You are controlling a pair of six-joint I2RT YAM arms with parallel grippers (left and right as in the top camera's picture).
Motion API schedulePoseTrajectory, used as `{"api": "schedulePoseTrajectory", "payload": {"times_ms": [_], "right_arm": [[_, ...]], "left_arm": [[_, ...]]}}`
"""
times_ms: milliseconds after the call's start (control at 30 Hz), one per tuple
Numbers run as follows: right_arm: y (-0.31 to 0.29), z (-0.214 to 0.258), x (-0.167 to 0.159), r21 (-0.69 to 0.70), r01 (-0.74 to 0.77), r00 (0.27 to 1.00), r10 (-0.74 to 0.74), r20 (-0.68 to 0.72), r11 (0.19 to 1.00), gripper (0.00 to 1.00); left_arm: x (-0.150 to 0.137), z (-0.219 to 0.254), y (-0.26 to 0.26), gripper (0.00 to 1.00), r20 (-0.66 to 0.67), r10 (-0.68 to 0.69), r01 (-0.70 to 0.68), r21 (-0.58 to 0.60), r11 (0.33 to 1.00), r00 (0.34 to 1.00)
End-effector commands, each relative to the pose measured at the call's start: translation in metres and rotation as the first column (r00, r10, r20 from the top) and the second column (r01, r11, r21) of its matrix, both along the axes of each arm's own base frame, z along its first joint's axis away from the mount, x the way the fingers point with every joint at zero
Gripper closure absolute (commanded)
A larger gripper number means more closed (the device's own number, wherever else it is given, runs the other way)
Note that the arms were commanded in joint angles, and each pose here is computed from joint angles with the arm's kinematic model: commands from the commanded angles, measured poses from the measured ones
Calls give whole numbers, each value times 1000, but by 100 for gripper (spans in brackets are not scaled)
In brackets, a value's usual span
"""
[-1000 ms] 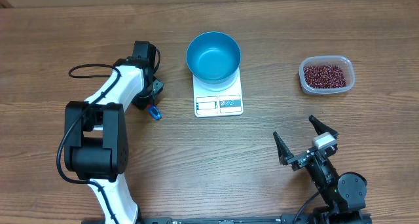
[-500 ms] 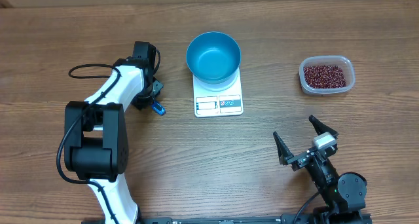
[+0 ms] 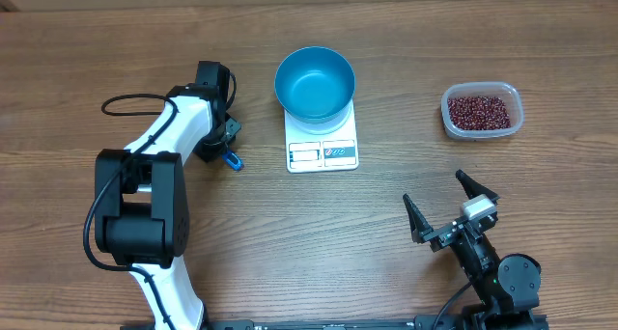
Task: Scoop item into bowl and weigh 150g on scale
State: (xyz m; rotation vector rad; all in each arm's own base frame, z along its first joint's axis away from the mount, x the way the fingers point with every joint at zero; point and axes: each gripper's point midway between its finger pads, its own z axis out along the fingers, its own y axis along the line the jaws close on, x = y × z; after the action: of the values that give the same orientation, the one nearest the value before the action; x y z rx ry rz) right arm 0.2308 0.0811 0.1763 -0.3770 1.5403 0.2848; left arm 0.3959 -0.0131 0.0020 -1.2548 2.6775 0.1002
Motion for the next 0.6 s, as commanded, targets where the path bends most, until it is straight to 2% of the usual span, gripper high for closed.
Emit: {"api": "schedulePoseTrajectory", "payload": {"times_ms": [0, 133, 300, 567], "right_arm": [[-1, -1, 0, 6, 7, 1000, -7, 5, 1000, 0], [-1, -1, 0, 6, 7, 1000, -7, 5, 1000, 0], [-1, -1, 0, 6, 7, 1000, -7, 5, 1000, 0], [-1, -1, 0, 6, 7, 1000, -7, 5, 1000, 0]], "left_arm": [[1, 10, -13, 96, -6, -16, 15, -58, 998, 1000], [11, 46, -17, 96, 48, -49, 52, -74, 996, 998], [22, 105, -40, 96, 178, -103, 126, -126, 984, 979], [4, 168, -98, 96, 321, -201, 275, -202, 940, 925]]}}
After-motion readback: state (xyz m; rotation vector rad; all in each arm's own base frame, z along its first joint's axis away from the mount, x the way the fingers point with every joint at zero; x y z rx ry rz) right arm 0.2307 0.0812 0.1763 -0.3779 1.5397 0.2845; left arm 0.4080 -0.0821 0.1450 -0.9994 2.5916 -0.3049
